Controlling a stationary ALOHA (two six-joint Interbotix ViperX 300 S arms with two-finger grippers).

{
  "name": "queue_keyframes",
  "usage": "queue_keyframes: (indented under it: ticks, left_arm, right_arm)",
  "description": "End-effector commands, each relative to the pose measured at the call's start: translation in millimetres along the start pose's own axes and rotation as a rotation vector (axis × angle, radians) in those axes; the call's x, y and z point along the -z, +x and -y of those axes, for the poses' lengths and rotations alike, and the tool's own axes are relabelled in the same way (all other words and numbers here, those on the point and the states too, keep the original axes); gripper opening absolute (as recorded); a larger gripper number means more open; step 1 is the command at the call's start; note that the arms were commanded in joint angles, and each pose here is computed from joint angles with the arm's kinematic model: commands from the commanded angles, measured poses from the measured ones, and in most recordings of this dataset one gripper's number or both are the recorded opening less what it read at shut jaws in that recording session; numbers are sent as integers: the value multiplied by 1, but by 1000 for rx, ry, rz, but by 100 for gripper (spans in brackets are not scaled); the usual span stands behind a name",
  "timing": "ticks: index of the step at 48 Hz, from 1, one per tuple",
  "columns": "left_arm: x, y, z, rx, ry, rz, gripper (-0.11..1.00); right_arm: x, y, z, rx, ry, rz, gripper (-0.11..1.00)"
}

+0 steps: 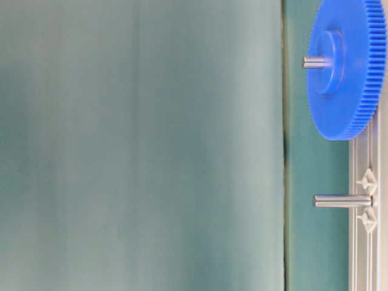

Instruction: Insert the large gear onto the shaft.

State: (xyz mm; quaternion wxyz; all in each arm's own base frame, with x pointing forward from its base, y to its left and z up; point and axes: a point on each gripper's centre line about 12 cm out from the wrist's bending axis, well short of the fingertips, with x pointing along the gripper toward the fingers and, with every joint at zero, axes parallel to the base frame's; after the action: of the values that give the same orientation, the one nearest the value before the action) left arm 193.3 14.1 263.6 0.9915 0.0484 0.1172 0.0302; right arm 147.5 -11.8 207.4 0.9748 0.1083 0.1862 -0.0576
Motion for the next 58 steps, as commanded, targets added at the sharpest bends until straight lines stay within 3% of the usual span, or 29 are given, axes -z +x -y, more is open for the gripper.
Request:
queue_keyframes:
  ticks: [1,19,58]
  left_arm:
    - [-2,-7,0,-2,0,37,82]
    - [18,-14,2,-1,0,12,75]
    - [25,-17,3,-1,-2,11,75]
  right_arm:
    - [-4,0,0,1,9,13,49]
    - [-1,1,1,2,9,18,49]
    - [2,0,1,-1,11,31,49]
